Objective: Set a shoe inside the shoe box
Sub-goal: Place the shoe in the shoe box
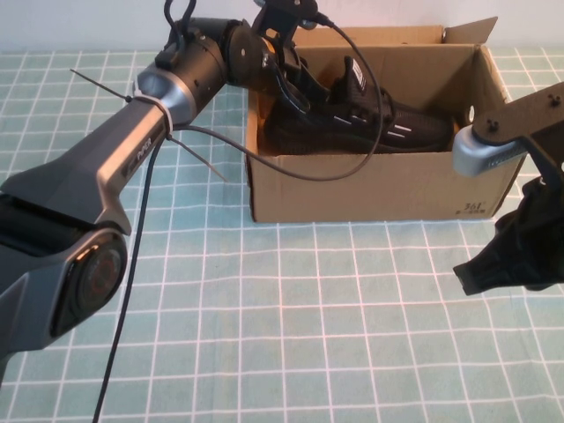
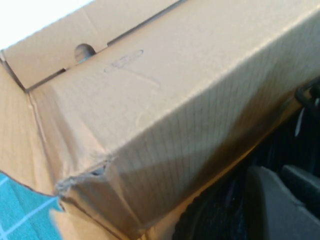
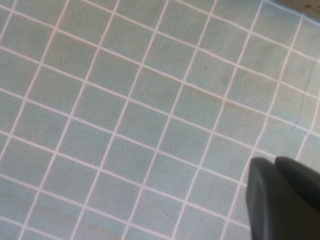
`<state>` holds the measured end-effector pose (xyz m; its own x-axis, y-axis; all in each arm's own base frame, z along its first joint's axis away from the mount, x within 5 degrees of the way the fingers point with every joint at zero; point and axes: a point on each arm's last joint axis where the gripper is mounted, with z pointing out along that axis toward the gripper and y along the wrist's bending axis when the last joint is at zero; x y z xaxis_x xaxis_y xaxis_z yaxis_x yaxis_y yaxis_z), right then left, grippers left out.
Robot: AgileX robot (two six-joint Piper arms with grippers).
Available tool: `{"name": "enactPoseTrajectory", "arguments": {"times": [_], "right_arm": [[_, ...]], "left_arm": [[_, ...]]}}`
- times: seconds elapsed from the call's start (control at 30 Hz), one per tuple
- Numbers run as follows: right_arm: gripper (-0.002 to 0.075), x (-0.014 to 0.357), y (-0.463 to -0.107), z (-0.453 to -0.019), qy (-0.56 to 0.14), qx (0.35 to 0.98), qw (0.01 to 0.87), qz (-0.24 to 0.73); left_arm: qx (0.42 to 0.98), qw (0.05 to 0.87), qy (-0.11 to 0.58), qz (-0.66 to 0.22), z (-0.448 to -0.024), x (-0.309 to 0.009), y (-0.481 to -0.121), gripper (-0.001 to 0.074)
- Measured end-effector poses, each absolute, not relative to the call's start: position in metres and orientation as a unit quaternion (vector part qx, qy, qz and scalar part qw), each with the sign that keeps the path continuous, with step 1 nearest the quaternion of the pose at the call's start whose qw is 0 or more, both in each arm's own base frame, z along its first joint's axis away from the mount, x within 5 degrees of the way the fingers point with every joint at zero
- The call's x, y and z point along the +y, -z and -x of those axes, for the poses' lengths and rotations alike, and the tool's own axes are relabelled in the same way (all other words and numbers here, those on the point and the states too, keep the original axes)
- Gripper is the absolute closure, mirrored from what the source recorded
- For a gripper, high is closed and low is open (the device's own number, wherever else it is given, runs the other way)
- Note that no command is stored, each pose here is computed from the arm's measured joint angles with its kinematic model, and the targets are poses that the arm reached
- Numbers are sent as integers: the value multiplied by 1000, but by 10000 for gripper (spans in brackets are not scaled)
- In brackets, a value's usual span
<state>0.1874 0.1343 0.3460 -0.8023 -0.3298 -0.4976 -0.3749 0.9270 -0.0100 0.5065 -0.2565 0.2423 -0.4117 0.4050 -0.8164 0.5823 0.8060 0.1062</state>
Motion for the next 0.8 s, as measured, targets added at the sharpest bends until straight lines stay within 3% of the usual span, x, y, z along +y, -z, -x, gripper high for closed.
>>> {"name": "enactPoseTrajectory", "arguments": {"times": [0.2,0.43,0.6,0.8], "right_arm": [[734,135,-346,-187,-49,949,251,185],[734,135,-346,-187,-50,949,251,184],[734,135,-346,-187,-51,950,250,181],[734,135,-346,-187,-52,950,251,179]], "left_arm": [[836,453,102,-294,-507,-256,-240,682],[845,443,134,-268,-509,-251,-240,402],[851,433,137,-264,-506,-239,-258,361],[844,443,136,-271,-488,-228,-309,363]]}}
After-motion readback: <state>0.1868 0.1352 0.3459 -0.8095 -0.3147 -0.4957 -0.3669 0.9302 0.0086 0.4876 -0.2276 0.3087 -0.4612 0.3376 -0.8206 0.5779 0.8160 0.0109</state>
